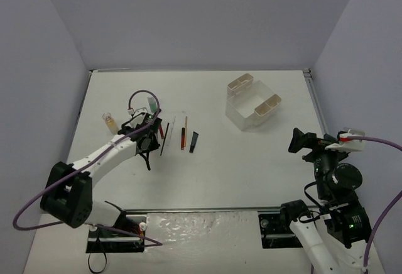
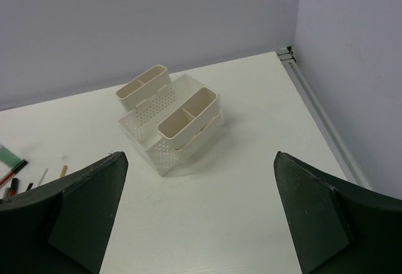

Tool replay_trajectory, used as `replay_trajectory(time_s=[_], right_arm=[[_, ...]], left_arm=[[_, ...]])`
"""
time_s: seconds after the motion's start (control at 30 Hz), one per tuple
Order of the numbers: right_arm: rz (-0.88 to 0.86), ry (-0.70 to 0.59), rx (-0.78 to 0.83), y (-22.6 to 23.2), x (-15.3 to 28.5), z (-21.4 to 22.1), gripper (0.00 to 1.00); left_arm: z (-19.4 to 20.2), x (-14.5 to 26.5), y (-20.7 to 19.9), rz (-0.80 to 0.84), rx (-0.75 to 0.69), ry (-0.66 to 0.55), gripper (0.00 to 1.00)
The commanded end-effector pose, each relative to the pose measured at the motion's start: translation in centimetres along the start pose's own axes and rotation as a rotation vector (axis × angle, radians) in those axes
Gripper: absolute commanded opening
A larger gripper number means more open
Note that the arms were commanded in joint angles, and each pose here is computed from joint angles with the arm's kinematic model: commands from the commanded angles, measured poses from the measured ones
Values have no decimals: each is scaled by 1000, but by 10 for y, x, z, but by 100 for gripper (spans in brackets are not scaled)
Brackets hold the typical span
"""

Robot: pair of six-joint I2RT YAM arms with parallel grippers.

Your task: Organize the makeup

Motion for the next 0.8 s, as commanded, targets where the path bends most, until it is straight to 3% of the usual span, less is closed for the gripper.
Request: replay_trajectory(time_s=[0.0,0.23,0.47,0.77], right_arm=[[-254,6,62,45,-19,-29,100],[-577,185,12,114,-61,-41,100],[-902,329,-71,172,-79,-42,97],[-1102,444,-123,218,-81,-29,92]], left_arm=[[-41,64,-28,207,-109,-181,0],[-41,146,-92,641,-449,-407,0],[-27,197,-140,885,-696,-551,0],[-26,243,-177,1058,-804,-673,0]])
Point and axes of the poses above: each gripper's point midway between its finger pads, its own x axis back along the fingers, its own y axis along the line the jaws close on, z = x × y, the point moved 3 cm from there along x, back along the fingers, and after that the axes turned 8 degrees about x, right-handed, at the moved point
